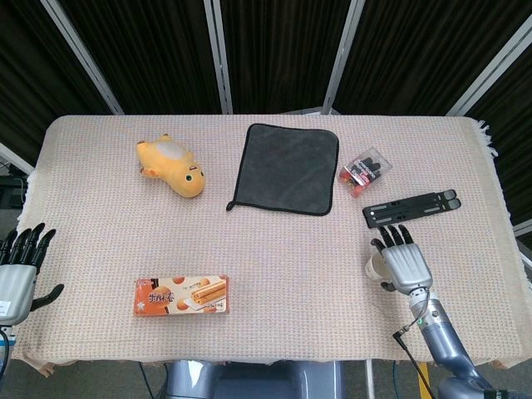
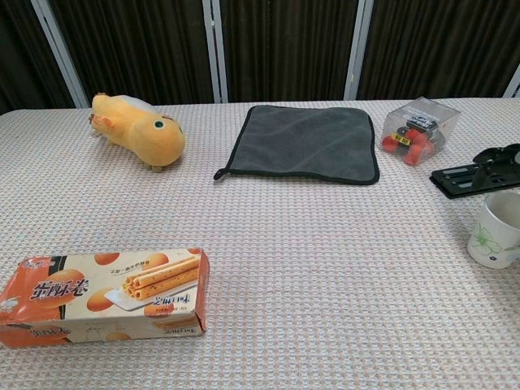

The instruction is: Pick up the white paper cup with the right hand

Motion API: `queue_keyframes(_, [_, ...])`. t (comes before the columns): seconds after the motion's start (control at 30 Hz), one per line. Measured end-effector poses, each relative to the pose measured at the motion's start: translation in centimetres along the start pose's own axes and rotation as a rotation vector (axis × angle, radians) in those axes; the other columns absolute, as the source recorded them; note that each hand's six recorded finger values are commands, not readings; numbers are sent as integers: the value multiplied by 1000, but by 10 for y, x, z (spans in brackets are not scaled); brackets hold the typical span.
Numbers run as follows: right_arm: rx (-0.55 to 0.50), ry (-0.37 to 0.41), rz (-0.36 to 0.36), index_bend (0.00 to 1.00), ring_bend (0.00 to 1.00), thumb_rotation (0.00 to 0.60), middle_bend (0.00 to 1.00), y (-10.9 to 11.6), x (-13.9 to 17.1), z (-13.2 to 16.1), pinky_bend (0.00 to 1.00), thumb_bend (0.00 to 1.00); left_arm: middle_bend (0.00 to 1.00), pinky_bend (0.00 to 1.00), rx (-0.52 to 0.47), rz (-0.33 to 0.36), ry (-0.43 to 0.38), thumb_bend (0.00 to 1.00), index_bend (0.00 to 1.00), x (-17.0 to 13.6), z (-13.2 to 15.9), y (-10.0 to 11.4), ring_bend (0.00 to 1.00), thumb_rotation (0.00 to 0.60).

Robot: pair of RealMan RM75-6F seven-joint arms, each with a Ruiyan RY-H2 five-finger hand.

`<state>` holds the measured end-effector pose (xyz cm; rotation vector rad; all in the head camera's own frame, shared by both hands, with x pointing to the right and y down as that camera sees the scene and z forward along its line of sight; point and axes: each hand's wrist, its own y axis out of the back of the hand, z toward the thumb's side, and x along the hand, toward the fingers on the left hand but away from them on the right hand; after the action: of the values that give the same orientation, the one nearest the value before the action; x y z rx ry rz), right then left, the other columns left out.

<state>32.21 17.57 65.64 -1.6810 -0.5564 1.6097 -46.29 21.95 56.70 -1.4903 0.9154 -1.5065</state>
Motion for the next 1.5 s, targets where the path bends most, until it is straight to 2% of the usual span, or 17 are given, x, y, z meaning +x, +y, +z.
queue_keyframes(0.17, [7,-12,1,393,0,600,185,-4,-3,-3,0,148,0,0,1,-5,1,127,0,1,0,-1,0,600])
queue_keyframes(0.43, [-27,13,-47,524,0,600,281,1,-3,3,0,161,0,0,0,-6,-2,126,0,1,1,-2,0,600])
queue_keyframes(0.63, [-103,61,-120,527,0,600,285,13,-1,13,0,159,0,0,4,-9,-4,129,0,0,2,-3,0,600])
queue_keyframes(0.8, [-193,75,-153,527,0,600,285,21,-3,16,0,158,0,0,4,-9,-6,127,0,1,3,-3,0,600])
queue_keyframes(0.97, [-261,64,-127,527,0,600,285,16,-10,13,0,155,0,0,2,-10,-1,126,0,2,2,-3,0,600])
queue_keyframes(1.3, [-228,5,-59,527,0,600,280,-12,-32,-6,0,156,0,0,2,-10,13,128,0,5,-1,-4,0,600])
queue_keyframes(1.4, [-210,-11,-63,509,0,600,214,-13,-35,-11,0,154,0,0,5,-13,11,126,0,5,-1,-5,0,600])
queue_keyframes(1.5, [-170,-27,-66,433,0,600,137,-14,-36,-15,0,153,0,0,5,-12,11,127,0,5,-1,-4,0,600])
